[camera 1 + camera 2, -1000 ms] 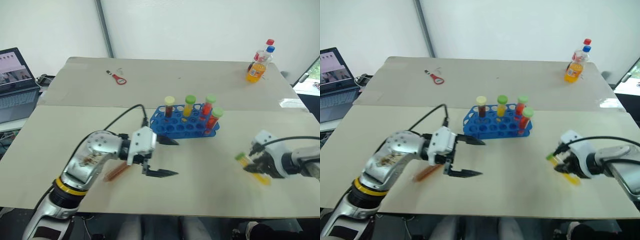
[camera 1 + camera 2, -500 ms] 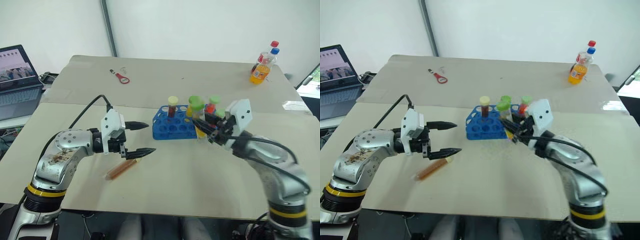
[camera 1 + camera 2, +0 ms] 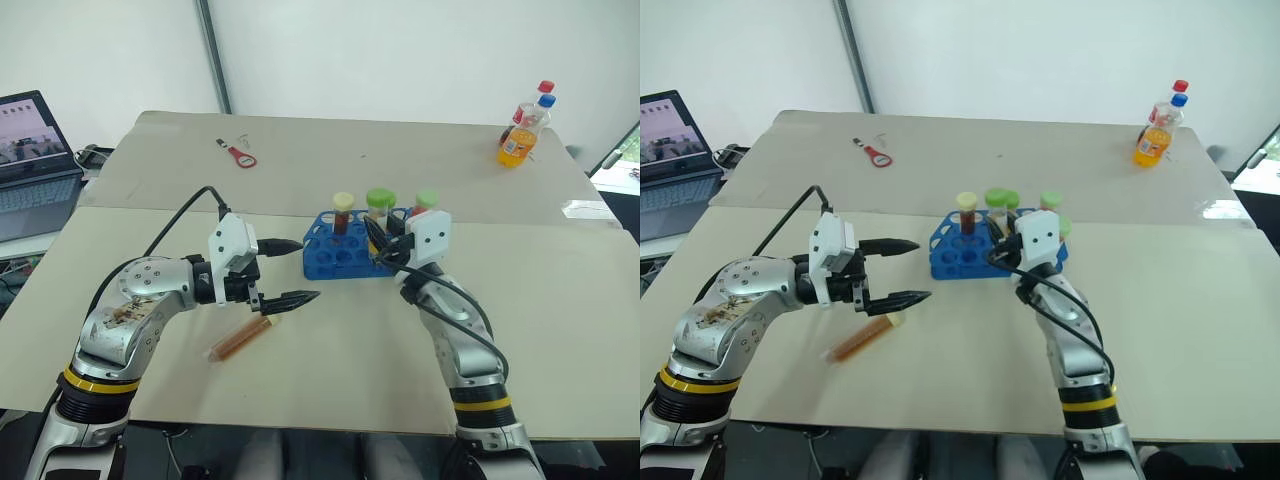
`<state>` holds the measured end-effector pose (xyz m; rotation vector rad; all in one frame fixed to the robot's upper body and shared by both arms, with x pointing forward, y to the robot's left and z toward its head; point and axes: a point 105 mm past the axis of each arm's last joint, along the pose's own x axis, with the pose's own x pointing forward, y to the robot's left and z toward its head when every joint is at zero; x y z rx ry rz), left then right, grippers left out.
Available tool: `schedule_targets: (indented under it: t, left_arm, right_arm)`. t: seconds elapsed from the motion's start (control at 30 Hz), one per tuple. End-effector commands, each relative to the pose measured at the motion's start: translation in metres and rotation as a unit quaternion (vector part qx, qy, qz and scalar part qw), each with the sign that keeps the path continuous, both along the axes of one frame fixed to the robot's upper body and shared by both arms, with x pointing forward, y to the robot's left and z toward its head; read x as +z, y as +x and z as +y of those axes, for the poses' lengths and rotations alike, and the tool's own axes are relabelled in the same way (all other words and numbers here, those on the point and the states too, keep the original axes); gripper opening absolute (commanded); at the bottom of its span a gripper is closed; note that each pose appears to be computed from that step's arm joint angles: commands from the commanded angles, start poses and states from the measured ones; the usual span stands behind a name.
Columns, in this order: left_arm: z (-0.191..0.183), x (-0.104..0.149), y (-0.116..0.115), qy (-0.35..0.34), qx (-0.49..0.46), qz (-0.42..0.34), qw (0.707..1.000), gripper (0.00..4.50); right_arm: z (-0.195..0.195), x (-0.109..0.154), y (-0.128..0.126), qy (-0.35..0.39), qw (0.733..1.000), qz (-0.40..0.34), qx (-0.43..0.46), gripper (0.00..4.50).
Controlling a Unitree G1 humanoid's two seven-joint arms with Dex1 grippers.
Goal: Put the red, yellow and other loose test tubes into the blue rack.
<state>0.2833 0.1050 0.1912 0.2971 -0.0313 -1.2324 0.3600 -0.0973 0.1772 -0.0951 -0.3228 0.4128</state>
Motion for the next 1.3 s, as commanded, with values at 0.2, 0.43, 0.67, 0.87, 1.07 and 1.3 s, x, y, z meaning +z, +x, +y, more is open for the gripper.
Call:
schedule_targets:
  t: [0.2, 0.43, 0.67, 0.87, 1.07, 1.3]
  left_arm:
    - [-0.006, 0.012, -0.008, 0.003, -0.024, -0.022, 0.999, 4.50]
    - [-0.008, 0.009, -0.010, 0.005, -0.029, -0.018, 0.999, 4.50]
    - [-0.008, 0.010, -0.009, 0.005, -0.028, -0.019, 0.999, 4.50]
    - [-0.008, 0.017, -0.005, -0.007, -0.010, -0.016, 1.000, 4.50]
    - [-0.011, 0.020, -0.006, -0.023, 0.007, -0.005, 1.000, 4.50]
    - [-0.009, 0.018, -0.005, -0.006, 0.023, 0.005, 1.000, 4.50]
  right_arm:
    - [-0.005, 0.014, -0.006, 0.008, 0.999, -0.045, -0.013, 0.93]
    - [-0.012, 0.005, -0.008, 0.000, 0.999, -0.040, -0.031, 0.93]
    - [-0.010, 0.001, 0.000, 0.017, 0.998, -0.040, -0.054, 0.92]
    - [-0.013, -0.004, 0.002, 0.046, 0.995, -0.033, -0.076, 0.92]
    - [-0.015, -0.019, -0.003, 0.059, 0.995, -0.016, -0.078, 0.92]
    - [-0.019, -0.025, -0.009, 0.051, 0.996, -0.003, -0.077, 3.38]
